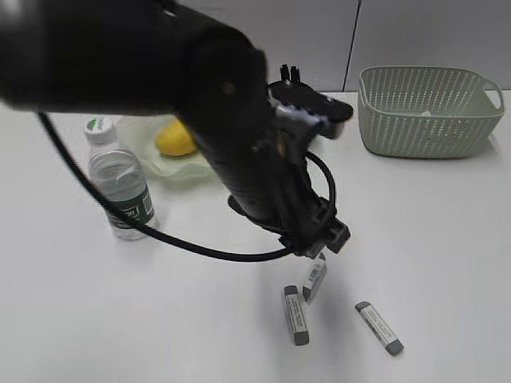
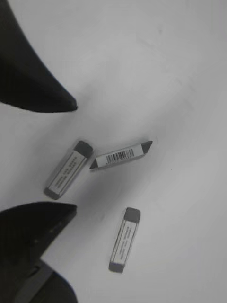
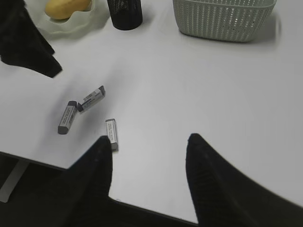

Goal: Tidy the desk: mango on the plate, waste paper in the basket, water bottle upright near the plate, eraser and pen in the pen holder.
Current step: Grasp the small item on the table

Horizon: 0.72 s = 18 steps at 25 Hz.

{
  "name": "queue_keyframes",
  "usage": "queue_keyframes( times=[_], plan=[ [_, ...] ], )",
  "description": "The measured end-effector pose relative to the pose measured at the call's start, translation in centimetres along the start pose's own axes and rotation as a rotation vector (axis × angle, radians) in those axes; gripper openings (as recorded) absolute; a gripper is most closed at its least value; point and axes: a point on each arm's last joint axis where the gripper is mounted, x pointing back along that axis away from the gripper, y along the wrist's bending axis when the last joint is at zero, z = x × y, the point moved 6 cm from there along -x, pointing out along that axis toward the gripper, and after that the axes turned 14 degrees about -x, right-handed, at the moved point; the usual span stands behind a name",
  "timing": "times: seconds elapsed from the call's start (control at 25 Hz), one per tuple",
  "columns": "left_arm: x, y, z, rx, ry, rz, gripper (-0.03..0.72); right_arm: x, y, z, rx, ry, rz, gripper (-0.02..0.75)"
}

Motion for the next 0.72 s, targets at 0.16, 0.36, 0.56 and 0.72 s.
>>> queue_keyframes(
  times=[0.16,0.36,0.56,0.72],
  plan=[
    [-4.7,0.0,-0.6,0.001,0.097,0.008,0.464,0.0,0.0,0.0,0.0,0.0,0.0,0.403],
    [-7.3,0.1,-1.2,0.001,0.113,0.008,0.463,0.0,0.0,0.0,0.0,0.0,0.0,0.403],
    [-9.6,0.2,-0.8,0.001,0.13,0.005,0.39,0.0,0.0,0.0,0.0,0.0,0.0,0.403],
    [-10.8,0.3,-0.8,-0.002,0.115,0.001,0.223,0.0,0.0,0.0,0.0,0.0,0.0,0.403]
  ],
)
